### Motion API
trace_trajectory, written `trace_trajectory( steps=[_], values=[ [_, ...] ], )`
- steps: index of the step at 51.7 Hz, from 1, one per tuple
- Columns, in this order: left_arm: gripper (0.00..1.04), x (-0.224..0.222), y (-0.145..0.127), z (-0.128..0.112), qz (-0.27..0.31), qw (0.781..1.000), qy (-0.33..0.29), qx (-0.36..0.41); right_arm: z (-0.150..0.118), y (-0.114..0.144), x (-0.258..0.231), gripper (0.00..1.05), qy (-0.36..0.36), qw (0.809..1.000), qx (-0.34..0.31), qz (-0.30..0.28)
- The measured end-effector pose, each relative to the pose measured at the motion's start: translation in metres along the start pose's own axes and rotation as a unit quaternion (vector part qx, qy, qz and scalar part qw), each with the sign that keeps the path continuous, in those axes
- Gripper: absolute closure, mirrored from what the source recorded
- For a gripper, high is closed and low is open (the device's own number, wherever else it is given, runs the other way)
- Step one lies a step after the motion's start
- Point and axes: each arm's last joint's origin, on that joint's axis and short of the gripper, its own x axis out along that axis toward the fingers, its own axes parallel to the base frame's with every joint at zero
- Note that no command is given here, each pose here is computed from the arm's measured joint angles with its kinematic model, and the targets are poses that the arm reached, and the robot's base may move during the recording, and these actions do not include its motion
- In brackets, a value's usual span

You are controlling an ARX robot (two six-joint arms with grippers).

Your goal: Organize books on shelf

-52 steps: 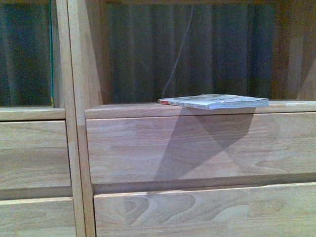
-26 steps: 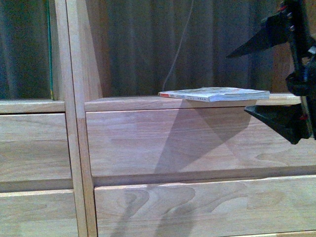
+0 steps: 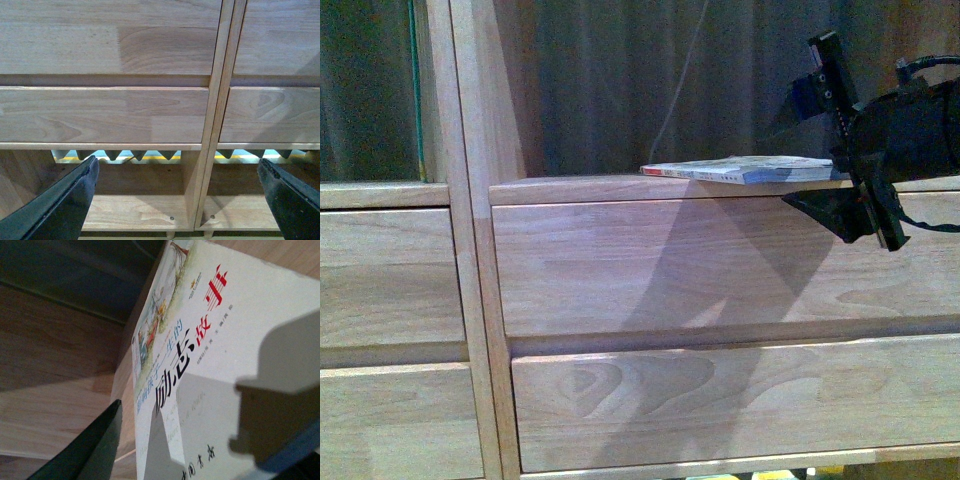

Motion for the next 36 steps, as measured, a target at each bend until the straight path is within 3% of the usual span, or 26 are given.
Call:
trace_trajectory(
  steps=[20, 36],
  values=[
    [0.07, 0.0, 0.0, 0.0, 0.0, 1.0, 0.0, 0.0, -0.008, 0.005, 0.006, 0.94, 0.006, 1.0, 0.015, 0.013],
    [0.07, 0.0, 0.0, 0.0, 0.0, 1.0, 0.0, 0.0, -0.005, 0.006, -0.022, 0.98, 0.006, 0.998, 0.03, 0.052]
  ],
)
